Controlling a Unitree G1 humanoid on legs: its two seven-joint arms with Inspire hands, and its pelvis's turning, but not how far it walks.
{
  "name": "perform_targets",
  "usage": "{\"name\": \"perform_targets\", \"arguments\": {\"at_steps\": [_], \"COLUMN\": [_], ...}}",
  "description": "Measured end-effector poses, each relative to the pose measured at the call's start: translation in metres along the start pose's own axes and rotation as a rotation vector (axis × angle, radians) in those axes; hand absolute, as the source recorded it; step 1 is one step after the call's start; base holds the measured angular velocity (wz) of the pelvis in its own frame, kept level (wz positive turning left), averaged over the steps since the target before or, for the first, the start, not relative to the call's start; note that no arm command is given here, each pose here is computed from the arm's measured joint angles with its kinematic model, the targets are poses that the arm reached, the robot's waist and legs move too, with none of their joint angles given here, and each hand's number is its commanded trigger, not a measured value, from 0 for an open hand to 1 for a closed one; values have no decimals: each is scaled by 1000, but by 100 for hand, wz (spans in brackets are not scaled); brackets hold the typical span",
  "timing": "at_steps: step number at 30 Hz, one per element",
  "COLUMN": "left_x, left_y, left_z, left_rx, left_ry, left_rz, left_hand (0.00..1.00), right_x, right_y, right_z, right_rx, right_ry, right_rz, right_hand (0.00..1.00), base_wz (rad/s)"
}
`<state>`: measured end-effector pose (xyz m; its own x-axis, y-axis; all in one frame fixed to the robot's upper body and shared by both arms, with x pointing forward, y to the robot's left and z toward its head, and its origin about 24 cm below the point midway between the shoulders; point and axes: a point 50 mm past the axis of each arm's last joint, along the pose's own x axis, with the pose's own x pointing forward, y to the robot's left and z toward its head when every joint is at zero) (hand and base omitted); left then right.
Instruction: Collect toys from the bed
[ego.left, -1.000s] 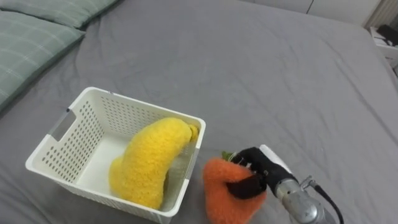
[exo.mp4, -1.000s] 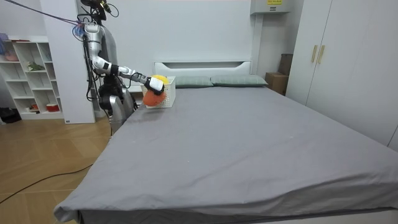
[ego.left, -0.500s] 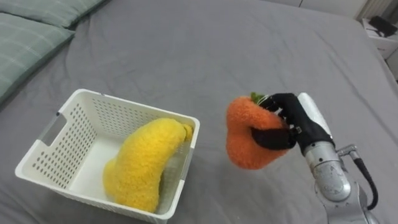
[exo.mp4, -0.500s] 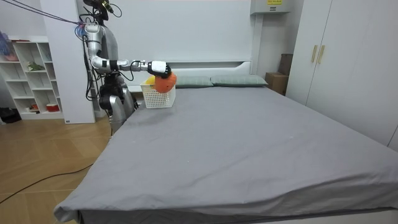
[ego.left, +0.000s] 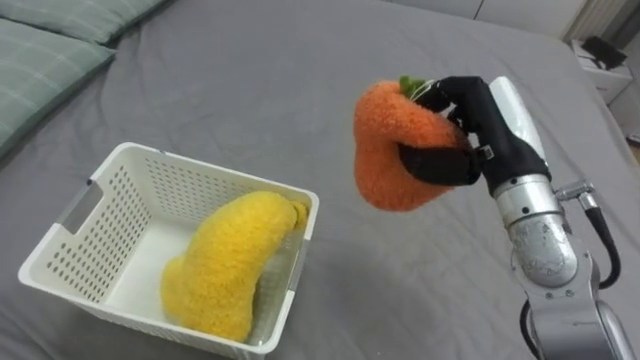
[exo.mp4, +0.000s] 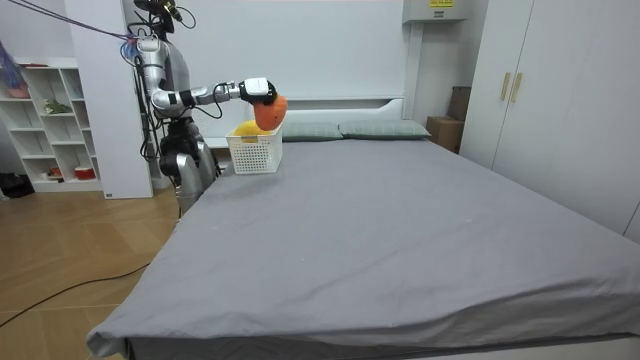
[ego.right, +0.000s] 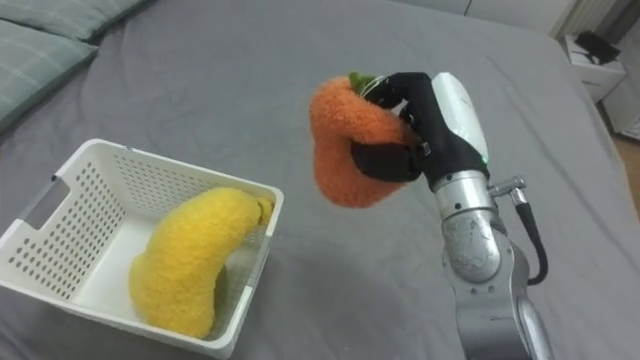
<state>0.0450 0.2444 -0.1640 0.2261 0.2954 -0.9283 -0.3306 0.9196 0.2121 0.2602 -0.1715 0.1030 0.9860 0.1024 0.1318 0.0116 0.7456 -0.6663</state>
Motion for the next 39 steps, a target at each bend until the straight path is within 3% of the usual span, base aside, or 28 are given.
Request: {"name": "perform_targets", "arguments": {"at_steps": [19,28,29,30,31,32,33,39], "left_x": [1,2,2,3,3,3,3,3], "left_y": [-6,-10,-9,-7,-7,-6,-6,-4], "left_z": [12,20,19,19,19,20,20,27], "left_rx": [20,38,39,40,41,42,43,68], "left_ry": [-25,-41,-38,-36,-37,-37,-37,-52], "left_rz": [-35,-63,-60,-57,-56,-52,-50,-45], "left_hand": [0,0,0,0,0,0,0,0], "right_x": [23,26,25,24,24,24,24,25], "right_y": [15,34,37,39,40,40,40,46], "right_z": [54,78,79,79,80,80,80,89], "right_rx": [-57,-69,-71,-71,-71,-71,-69,-47], "right_ry": [-195,-277,-282,-284,-285,-285,-286,-315], "right_rz": [112,247,264,279,283,288,289,312], "right_hand": [100,98,88,64,49,18,0,0], "base_wz": [4,4,4,3,5,8,9,11]}}
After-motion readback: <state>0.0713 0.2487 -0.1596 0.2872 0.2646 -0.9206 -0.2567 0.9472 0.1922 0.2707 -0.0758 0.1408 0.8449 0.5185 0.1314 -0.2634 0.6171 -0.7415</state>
